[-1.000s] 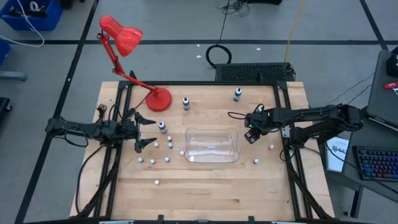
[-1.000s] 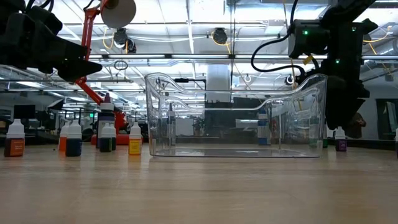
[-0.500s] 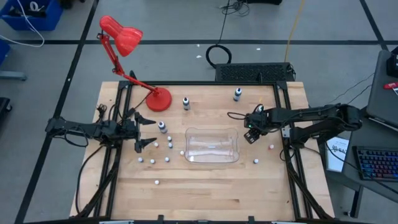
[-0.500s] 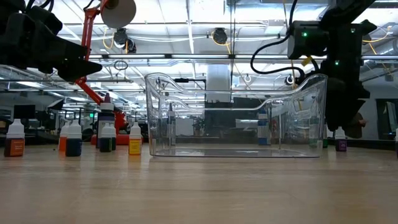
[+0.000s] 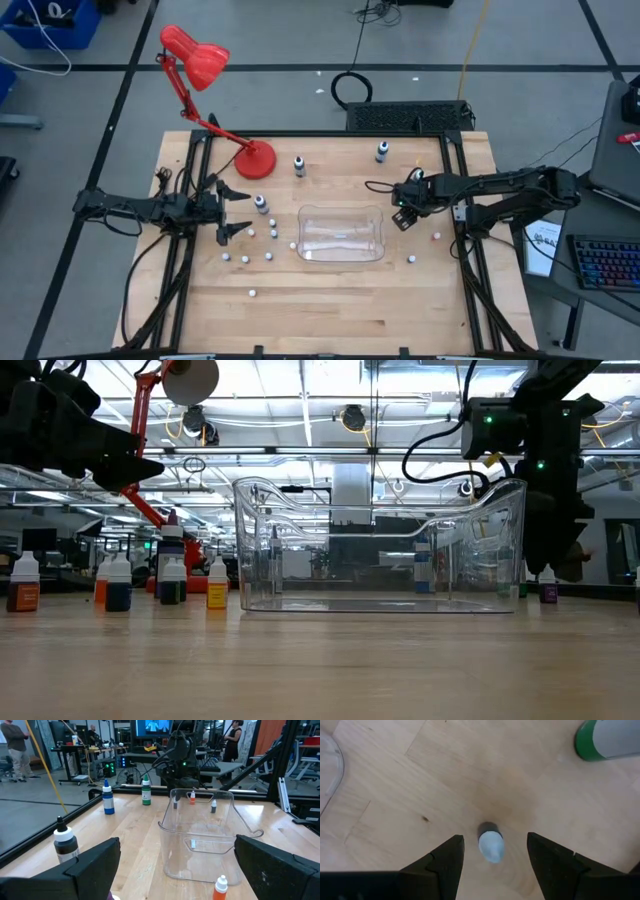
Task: Pick & Place food coloring
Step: Put the top small purple food coloring bottle into the transparent bin
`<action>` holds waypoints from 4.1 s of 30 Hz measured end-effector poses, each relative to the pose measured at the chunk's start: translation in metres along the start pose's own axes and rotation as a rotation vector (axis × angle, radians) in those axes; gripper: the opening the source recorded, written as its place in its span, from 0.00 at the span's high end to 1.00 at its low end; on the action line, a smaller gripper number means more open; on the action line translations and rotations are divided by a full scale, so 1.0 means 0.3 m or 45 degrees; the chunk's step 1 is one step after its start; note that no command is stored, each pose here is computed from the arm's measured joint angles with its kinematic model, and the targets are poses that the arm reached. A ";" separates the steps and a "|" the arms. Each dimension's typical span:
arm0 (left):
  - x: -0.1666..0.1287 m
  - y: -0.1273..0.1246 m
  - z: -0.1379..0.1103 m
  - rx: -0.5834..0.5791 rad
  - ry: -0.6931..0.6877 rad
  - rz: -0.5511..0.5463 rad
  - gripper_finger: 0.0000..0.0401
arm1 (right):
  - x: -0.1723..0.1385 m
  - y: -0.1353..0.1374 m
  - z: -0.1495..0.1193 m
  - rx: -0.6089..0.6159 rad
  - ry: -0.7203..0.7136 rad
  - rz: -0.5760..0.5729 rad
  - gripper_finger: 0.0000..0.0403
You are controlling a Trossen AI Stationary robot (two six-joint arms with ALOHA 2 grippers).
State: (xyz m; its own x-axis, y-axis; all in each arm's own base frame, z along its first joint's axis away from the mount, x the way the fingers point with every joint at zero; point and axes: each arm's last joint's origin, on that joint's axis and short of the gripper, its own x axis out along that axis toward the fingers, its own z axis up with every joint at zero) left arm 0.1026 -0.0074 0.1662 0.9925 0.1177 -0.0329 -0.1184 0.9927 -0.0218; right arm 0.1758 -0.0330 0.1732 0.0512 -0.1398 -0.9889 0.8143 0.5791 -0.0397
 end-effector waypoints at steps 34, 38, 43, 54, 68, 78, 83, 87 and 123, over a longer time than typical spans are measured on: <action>0.000 0.000 0.000 0.000 0.001 0.000 0.03 | 0.054 -0.008 -0.026 0.035 0.044 0.056 0.48; 0.000 0.000 0.000 0.000 0.000 0.000 0.03 | 0.054 -0.008 -0.026 0.036 0.040 0.059 0.48; 0.000 0.000 0.000 0.000 0.000 0.001 0.03 | 0.052 -0.009 -0.026 0.036 0.037 0.062 0.48; 0.000 0.000 0.000 0.000 -0.001 0.001 0.03 | 0.045 -0.008 -0.024 0.049 0.041 0.056 0.48; 0.000 0.000 0.000 0.000 -0.001 0.000 0.03 | 0.017 0.002 -0.007 0.038 0.017 0.062 0.48; 0.000 0.000 0.000 0.000 0.000 0.000 0.03 | 0.018 -0.007 -0.010 0.039 0.000 0.002 0.48; 0.000 0.000 0.000 0.000 0.000 0.000 0.03 | 0.018 -0.007 -0.010 0.036 0.001 0.002 0.48; 0.000 0.000 0.000 0.000 0.000 0.001 0.03 | 0.018 -0.007 -0.010 0.035 0.003 0.003 0.48; 0.000 0.000 0.000 0.000 0.000 0.001 0.03 | 0.018 -0.002 -0.009 -0.036 0.012 0.036 0.90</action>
State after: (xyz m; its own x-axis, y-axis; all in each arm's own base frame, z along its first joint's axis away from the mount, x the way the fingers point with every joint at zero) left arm 0.1026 -0.0074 0.1662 0.9924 0.1183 -0.0328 -0.1190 0.9927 -0.0218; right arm 0.1740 -0.0319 0.1676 0.0686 -0.1154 -0.9909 0.7958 0.6054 -0.0154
